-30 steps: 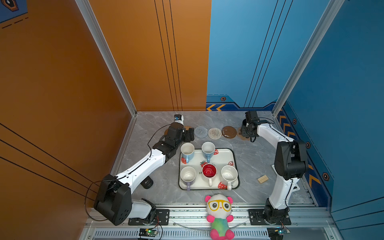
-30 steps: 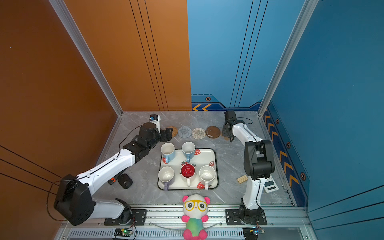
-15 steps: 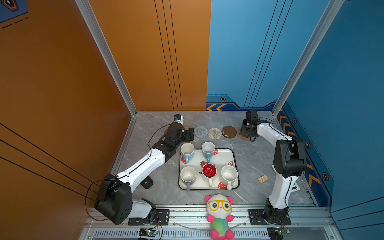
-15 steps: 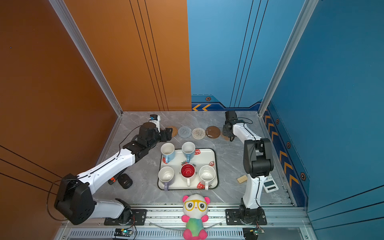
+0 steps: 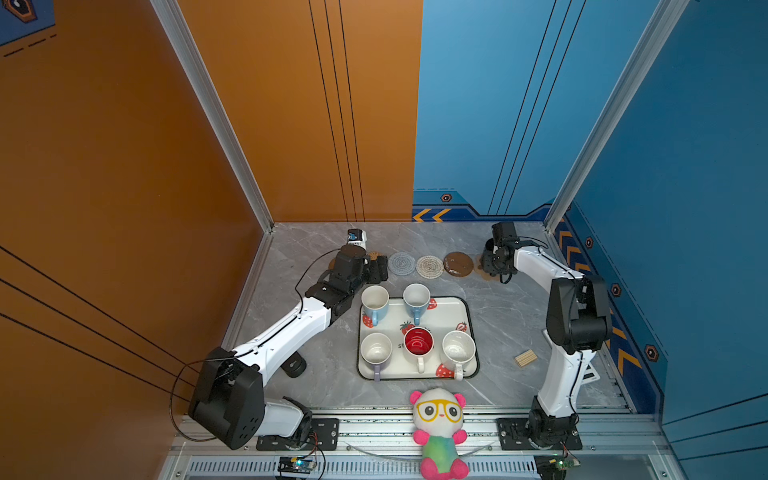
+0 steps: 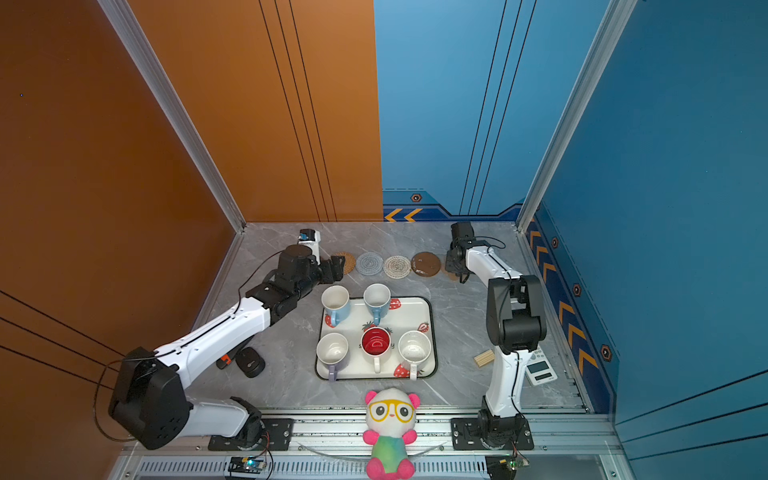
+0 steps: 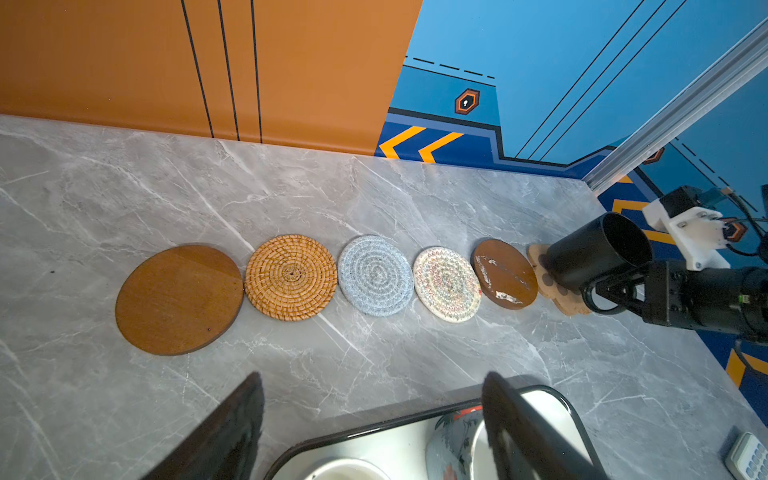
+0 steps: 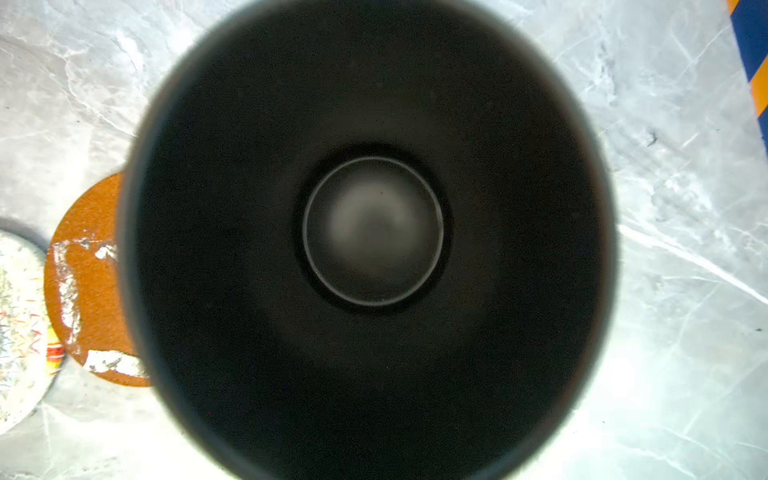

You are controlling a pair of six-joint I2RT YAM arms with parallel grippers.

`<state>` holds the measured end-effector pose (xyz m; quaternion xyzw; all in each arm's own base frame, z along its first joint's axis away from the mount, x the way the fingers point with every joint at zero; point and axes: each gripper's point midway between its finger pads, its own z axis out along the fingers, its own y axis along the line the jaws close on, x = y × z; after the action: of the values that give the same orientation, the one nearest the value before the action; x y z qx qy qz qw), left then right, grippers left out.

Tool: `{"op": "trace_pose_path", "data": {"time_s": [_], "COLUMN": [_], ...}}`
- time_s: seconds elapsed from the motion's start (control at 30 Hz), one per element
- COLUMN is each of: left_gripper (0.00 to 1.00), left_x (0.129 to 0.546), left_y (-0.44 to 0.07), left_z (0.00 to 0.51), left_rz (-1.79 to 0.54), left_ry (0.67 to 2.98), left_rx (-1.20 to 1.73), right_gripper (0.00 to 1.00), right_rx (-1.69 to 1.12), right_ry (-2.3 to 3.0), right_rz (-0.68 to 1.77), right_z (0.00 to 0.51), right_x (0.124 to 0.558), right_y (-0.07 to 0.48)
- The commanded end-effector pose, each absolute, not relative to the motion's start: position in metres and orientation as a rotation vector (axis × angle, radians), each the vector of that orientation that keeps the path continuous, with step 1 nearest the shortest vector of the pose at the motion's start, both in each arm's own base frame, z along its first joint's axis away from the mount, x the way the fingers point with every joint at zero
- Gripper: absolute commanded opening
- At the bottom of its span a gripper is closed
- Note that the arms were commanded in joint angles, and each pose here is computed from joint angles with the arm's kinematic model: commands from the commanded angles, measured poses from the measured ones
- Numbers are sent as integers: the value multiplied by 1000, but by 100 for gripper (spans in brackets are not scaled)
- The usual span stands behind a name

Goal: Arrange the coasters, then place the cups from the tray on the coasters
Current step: 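Lower the black mug onto the cork paw coaster with right gripper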

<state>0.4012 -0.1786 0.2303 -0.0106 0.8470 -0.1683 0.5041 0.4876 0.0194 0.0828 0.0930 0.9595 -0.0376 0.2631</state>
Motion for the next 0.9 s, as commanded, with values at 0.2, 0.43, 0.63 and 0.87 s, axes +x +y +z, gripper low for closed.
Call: {"op": "trace_pose_path", "data": {"time_s": [0.2,0.43,0.63,0.87], "left_gripper": [83,83,83,83], "left_x": [402,401,400,398], "left_y": [-177,-177,-176,-175], "left_z": [226,228,229,229], "left_rz": [-423,-424,-425,-423], "left_ry": [2047,2043,2039,2037], "left_rx": [-28,-29,-30,-32], "right_gripper": [0,0,0,0], "right_rx": [298,304,303,305], "right_ry": [2504,2502,2502,2516], "right_rz": [-64,-41,-33,-32], "right_z": [101,103,103,98], "right_x": [505,502,499,496], "right_y": [17,19,21,21]}}
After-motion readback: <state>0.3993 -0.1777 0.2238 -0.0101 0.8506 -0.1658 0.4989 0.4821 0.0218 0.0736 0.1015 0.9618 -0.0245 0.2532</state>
